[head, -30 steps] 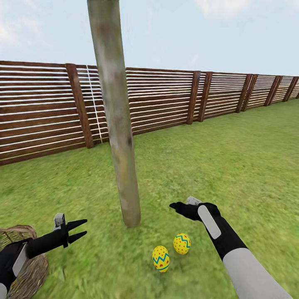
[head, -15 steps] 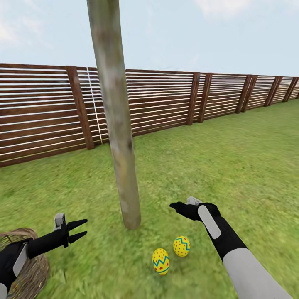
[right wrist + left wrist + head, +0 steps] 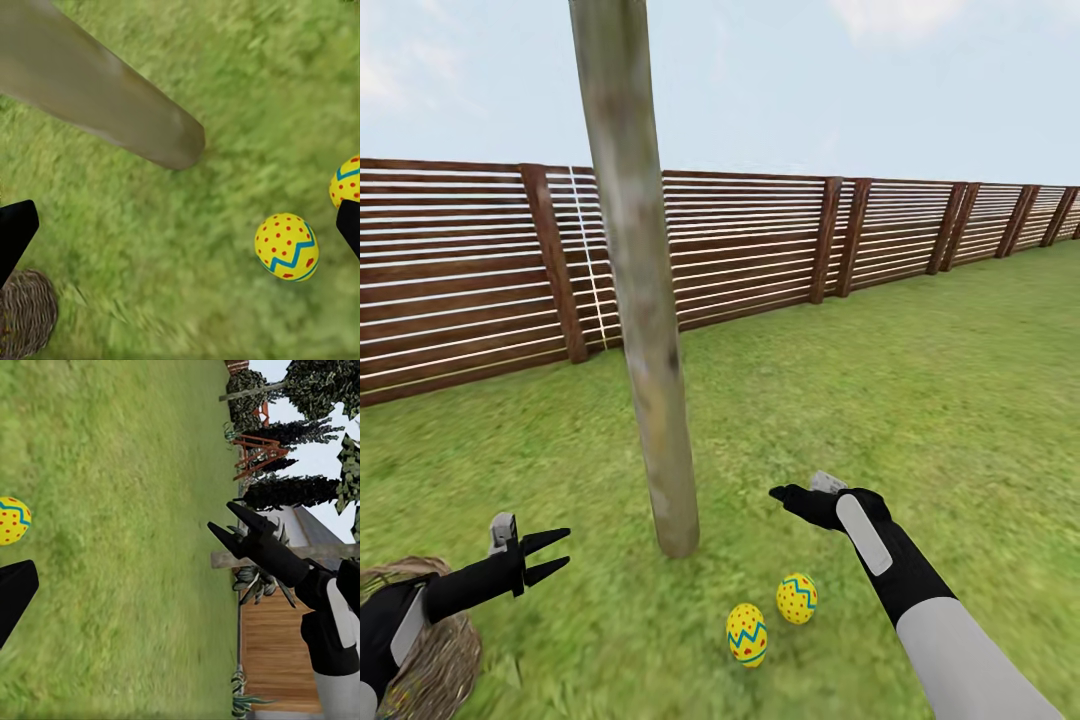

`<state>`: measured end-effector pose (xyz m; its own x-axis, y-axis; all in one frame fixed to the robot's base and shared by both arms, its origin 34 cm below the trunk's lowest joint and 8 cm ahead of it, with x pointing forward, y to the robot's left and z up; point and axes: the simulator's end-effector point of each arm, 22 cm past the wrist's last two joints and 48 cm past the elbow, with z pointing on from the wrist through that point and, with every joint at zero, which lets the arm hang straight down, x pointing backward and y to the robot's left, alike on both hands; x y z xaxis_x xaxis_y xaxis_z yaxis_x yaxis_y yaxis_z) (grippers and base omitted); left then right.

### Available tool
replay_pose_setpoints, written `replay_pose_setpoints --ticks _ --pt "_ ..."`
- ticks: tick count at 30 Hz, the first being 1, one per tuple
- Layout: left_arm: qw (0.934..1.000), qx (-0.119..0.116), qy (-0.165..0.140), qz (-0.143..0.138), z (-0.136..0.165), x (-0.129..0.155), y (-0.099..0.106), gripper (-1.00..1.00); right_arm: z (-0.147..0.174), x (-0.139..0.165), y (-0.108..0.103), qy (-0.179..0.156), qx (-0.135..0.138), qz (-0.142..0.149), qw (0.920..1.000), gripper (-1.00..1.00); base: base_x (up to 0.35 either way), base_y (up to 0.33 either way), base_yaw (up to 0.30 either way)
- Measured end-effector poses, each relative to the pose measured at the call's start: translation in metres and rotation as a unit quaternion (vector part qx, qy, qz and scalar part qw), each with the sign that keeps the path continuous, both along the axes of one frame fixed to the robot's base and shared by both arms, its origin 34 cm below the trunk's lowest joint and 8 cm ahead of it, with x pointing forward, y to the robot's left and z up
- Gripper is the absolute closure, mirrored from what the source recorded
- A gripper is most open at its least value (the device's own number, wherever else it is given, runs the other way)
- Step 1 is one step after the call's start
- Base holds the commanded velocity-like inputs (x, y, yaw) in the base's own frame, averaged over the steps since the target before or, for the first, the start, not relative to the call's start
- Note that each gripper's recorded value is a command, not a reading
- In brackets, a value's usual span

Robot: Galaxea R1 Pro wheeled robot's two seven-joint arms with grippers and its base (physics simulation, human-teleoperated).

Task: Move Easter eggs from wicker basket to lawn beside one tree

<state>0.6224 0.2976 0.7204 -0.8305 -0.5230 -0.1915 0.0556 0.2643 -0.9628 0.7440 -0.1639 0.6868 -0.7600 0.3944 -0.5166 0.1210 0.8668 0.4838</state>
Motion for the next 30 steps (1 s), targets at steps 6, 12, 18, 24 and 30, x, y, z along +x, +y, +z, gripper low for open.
replay_pose_setpoints --ticks 6,12,18,24,30 --pt "1.0 0.0 0.0 0.0 0.011 0.001 0.0 -1.0 0.011 0.002 0.0 0.0 0.0 -0.001 1.0 -1.0 0.0 0.0 0.0" --pt "1.0 0.0 0.0 0.0 0.023 0.003 0.001 -1.0 0.018 0.001 -0.001 0.004 -0.001 -0.001 1.0 -1.0 0.0 0.0 0.0" --pt "1.0 0.001 0.0 0.0 0.034 0.004 0.001 -1.0 0.028 0.001 0.0 0.006 -0.001 0.0 1.0 -1.0 0.0 0.0 0.0" --pt "1.0 0.001 0.0 0.0 0.045 0.004 0.001 -1.0 0.038 0.002 0.0 0.007 -0.002 0.0 1.0 -1.0 0.0 0.0 0.0" --pt "1.0 0.0 0.0 0.0 0.055 0.005 0.001 -1.0 0.049 0.003 0.0 0.007 -0.003 0.0 1.0 -1.0 0.0 0.0 0.0"
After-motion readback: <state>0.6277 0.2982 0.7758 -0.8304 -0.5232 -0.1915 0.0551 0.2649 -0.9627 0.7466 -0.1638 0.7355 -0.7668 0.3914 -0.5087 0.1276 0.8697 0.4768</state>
